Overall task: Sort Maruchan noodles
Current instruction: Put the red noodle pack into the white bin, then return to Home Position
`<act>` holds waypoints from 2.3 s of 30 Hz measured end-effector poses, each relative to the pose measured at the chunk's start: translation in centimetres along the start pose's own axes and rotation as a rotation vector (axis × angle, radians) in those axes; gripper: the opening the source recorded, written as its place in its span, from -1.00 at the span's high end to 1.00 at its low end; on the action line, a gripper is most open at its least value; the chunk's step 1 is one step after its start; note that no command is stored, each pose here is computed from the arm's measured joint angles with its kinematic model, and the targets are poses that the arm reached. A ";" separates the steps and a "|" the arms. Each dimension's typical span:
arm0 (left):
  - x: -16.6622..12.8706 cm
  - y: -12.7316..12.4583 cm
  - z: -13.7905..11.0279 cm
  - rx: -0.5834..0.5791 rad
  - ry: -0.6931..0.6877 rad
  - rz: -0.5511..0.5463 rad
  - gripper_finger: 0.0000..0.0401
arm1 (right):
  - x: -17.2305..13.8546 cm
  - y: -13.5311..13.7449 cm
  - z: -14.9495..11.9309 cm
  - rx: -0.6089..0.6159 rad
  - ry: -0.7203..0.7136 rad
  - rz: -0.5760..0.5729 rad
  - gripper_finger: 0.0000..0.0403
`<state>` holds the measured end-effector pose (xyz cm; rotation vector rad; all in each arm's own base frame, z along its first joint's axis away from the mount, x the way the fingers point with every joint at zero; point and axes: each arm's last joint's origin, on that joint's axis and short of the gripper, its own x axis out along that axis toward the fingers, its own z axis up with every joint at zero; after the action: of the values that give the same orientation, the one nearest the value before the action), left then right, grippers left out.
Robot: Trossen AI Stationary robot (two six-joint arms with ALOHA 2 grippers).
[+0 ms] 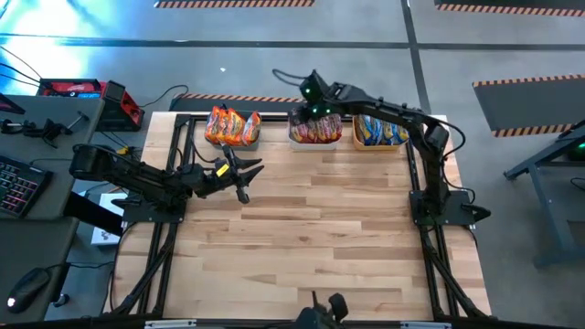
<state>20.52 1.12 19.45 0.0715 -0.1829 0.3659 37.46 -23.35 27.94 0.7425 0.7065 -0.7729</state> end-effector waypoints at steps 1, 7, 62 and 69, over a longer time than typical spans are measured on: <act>0.0 0.0 0.0 0.000 0.000 0.000 0.61 | 0.3 0.3 -0.3 -0.018 0.006 0.003 0.42; 0.0 0.0 0.0 -0.027 0.000 -0.006 0.61 | 3.7 0.1 -1.7 -0.059 0.064 -0.044 0.86; -0.1 -0.5 0.0 0.031 -0.002 -0.043 0.61 | 4.7 -1.2 -7.8 -0.646 -0.480 0.240 1.00; -0.3 -0.5 0.2 0.044 0.019 -0.067 0.61 | -1.7 -0.1 -6.6 -0.758 -0.594 0.324 1.00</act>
<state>20.36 0.54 19.55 0.1169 -0.1534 0.3034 34.64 -17.60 25.59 -0.0792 0.2767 -0.3417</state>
